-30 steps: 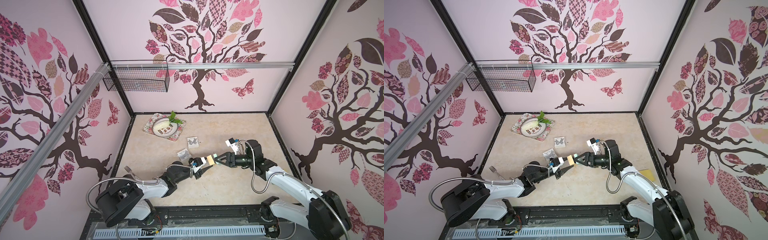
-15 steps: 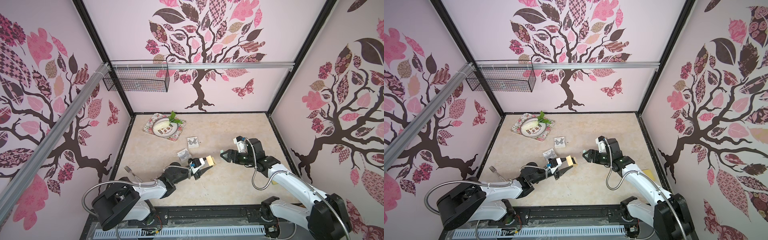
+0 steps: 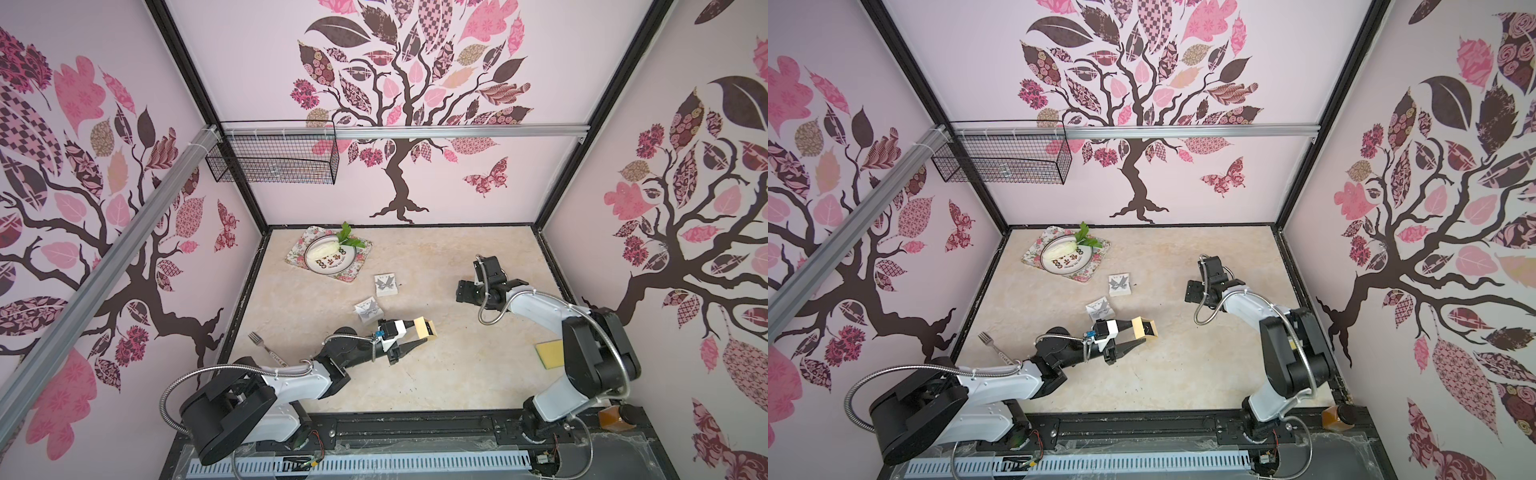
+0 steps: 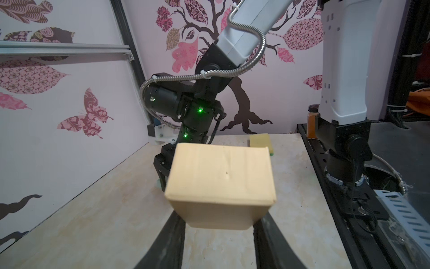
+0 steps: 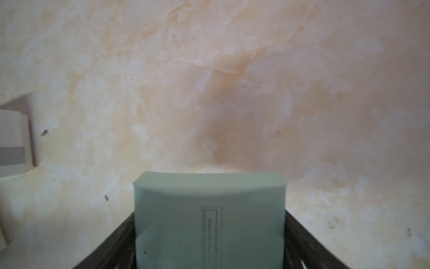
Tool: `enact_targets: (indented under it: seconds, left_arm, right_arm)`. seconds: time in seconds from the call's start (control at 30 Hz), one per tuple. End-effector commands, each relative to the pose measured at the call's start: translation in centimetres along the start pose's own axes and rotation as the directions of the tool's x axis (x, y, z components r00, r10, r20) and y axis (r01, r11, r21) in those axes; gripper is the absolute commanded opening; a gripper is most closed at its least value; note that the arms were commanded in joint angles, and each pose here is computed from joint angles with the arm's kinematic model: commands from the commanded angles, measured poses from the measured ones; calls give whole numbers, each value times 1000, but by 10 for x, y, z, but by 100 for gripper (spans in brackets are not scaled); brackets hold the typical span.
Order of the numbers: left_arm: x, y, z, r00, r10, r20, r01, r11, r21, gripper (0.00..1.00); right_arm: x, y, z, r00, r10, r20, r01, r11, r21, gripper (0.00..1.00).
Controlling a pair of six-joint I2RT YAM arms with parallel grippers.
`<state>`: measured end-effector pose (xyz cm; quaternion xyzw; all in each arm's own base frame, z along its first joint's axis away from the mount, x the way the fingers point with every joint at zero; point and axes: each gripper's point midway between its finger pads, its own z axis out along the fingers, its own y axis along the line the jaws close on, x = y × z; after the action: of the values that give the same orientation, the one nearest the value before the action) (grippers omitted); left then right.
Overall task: Take the rings out of the lift-off lid box
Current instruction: Place the lid at the center of the board.
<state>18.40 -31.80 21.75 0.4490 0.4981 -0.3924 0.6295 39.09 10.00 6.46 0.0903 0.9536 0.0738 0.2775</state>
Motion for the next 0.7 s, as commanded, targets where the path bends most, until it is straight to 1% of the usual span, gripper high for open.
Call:
enact_targets:
  seconds: [0.0, 0.07, 0.2, 0.27, 0.43, 0.5, 0.57, 0.67]
  left_arm:
    - [-4, -7, -2, 999, -13, 29, 12, 999, 41, 26]
    - [-5, -8, -2, 999, -13, 32, 12, 999, 47, 26]
    - [-8, -9, -4, 999, -9, 40, 7, 999, 51, 26]
    - [-9, -9, -4, 999, -8, 44, 5, 999, 51, 26]
    - [-10, -10, -6, 999, -9, 46, 7, 999, 52, 25]
    - [-10, -11, -7, 999, -12, 47, 10, 999, 52, 25]
    - [-13, -10, -6, 998, -12, 54, 9, 999, 50, 24]
    - [-14, -10, -5, 998, -13, 56, 10, 998, 55, 24]
  right_arm:
    - [-10, -9, 14, 1000, -21, -8, 21, 996, 85, 85]
    - [-9, -10, 23, 999, -17, -32, 20, 995, 100, 85]
    - [-6, -11, 35, 997, -10, -73, 18, 994, 112, 89]
    - [-4, -12, 41, 996, -8, -85, 17, 993, 115, 90]
    - [-4, -14, 44, 995, -8, -100, 20, 992, 123, 91]
    - [-7, -14, 38, 995, -10, -95, 21, 992, 121, 93]
    - [-15, -10, 24, 998, -14, -66, 20, 995, 101, 99]
    - [-27, 1, -7, 999, -35, -29, 36, 998, 43, 100]
